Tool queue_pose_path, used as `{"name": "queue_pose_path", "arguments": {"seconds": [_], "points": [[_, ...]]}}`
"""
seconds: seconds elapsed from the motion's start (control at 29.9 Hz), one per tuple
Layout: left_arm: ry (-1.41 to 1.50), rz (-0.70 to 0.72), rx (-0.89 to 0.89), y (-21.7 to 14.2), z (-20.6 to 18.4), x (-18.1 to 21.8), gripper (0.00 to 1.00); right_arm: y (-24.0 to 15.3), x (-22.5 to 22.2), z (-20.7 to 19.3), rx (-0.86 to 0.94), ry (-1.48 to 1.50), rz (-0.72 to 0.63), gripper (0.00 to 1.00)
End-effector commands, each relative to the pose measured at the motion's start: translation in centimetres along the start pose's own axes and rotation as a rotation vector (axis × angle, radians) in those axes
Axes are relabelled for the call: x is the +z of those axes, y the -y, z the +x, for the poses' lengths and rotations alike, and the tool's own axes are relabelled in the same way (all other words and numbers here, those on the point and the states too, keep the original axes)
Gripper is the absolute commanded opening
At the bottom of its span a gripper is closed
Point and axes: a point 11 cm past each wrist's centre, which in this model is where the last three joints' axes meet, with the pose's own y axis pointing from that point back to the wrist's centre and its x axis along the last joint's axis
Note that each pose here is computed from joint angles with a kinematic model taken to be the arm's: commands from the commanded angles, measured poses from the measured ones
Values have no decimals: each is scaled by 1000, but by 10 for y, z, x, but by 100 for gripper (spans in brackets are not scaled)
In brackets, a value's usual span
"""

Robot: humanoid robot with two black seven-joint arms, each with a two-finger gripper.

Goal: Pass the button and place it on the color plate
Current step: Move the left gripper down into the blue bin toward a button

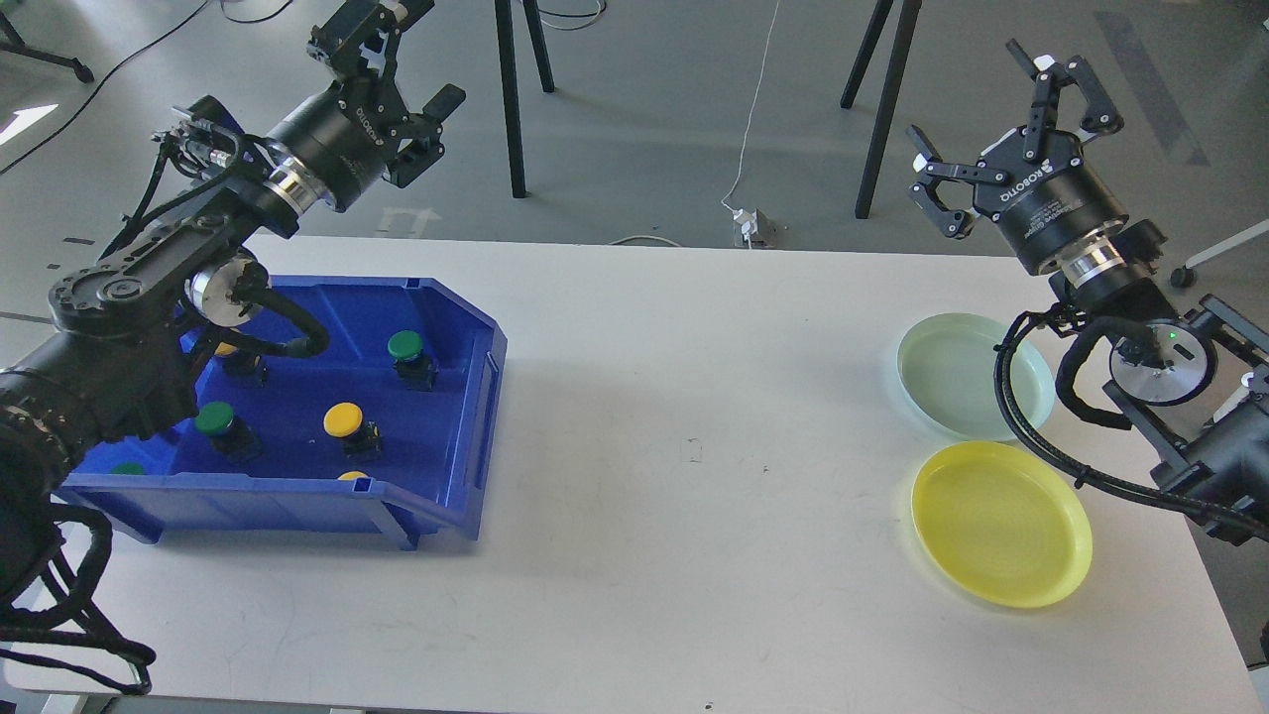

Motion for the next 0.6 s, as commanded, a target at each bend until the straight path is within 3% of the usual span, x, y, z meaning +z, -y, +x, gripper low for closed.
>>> {"name": "queue_pose_path", "arguments": {"seconds": [0.0,0.23,0.43,0.57], "points": [[-35,-23,26,-2,5,3,100,-1,0,1,4,0,1,99],[-82,-111,167,-18,46,27,100,-3,3,3,11,8,-1,99],[-268,-282,161,-4,26,42,100,-5,3,5,18,19,12,99],[-333,-377,33,-1,-9,67,100,-6,3,5,19,20,12,99]]}}
